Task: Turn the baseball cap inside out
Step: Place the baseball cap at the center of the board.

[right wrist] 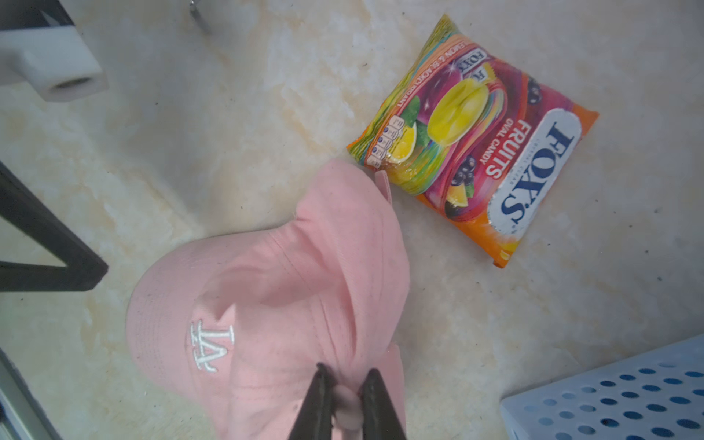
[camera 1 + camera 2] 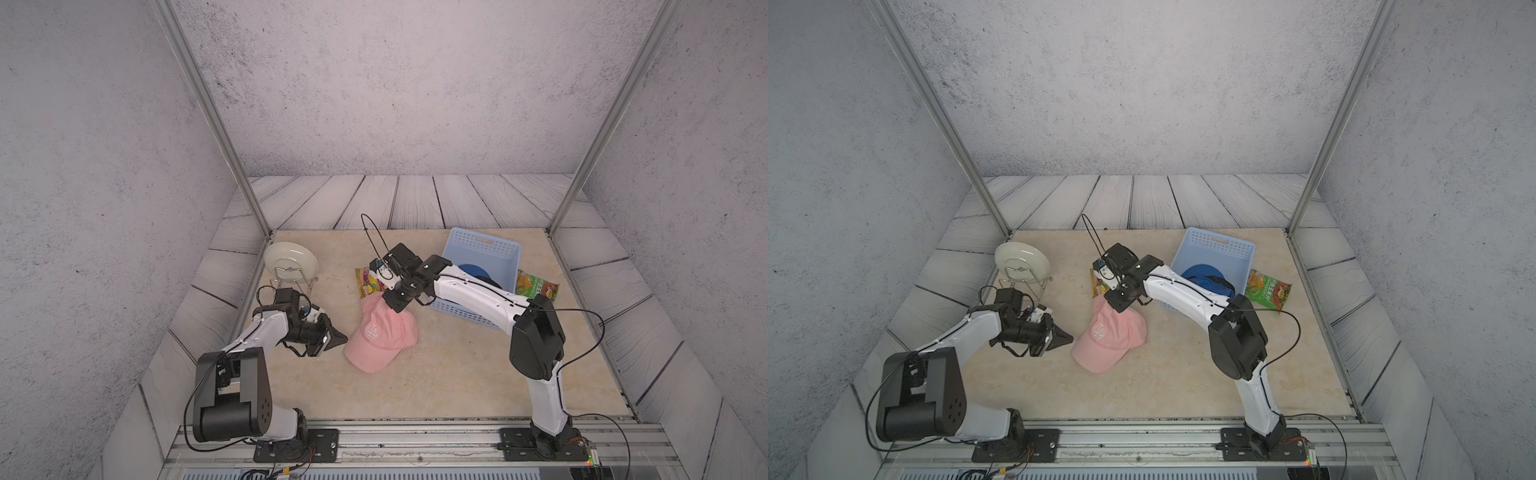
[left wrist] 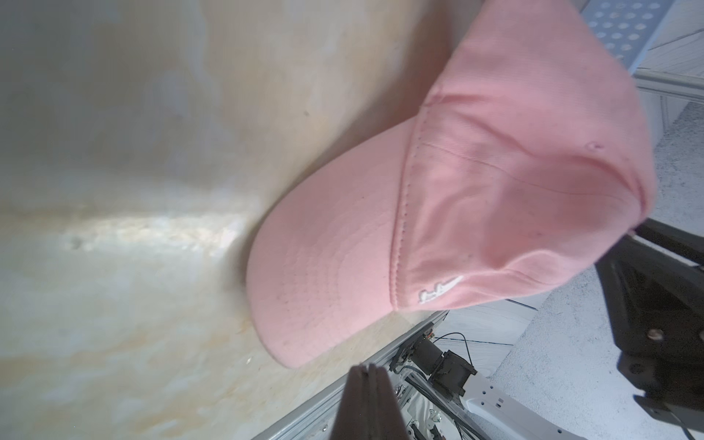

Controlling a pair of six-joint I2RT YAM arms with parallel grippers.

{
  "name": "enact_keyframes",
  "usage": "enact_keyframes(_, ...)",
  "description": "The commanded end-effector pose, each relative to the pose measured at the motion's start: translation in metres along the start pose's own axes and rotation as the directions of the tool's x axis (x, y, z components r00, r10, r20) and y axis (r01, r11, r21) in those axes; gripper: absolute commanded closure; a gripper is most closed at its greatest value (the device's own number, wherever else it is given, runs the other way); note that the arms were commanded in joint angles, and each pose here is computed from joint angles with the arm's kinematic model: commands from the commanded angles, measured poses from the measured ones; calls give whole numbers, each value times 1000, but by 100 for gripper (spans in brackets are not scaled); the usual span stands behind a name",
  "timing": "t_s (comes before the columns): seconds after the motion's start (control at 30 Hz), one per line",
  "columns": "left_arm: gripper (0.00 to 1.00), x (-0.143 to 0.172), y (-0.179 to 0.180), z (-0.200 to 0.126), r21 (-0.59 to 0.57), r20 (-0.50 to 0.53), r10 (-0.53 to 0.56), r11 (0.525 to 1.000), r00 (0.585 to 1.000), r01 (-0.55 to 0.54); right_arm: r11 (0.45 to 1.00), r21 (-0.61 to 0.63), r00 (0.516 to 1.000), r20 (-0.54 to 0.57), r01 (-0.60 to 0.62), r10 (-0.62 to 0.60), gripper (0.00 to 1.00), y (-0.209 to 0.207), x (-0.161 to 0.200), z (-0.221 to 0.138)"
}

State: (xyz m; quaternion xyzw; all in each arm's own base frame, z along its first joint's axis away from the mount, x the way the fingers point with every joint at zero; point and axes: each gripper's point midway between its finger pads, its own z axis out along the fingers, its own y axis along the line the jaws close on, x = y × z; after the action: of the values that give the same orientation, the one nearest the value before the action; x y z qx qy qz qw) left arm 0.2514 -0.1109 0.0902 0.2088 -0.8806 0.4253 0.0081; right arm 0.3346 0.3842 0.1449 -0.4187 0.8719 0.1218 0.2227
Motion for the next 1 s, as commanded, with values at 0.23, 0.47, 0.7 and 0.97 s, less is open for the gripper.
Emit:
enact_keyframes(0.23, 77, -22, -17, -3, 36, 25, 90, 995, 996, -90, 984, 174, 997, -59, -30, 40, 95, -36, 15, 2)
enact_keyframes(0.47, 56, -28, -25, -12, 11, 77, 180, 983, 981, -181, 999, -46, 1000, -17, -24, 23, 83, 2, 2, 4)
enact_keyframes(0.7, 44, -30, -30, -23, -36, 128, 251, 968, 959, -249, 983, -183, 998, -58, -18, 7, 80, 25, 10, 13)
enact_keyframes(0.97, 21, -39, -53, -45, -81, 227, 409, 912, 884, -402, 993, -116, 1000, 30, 14, -11, 48, 14, -10, -19)
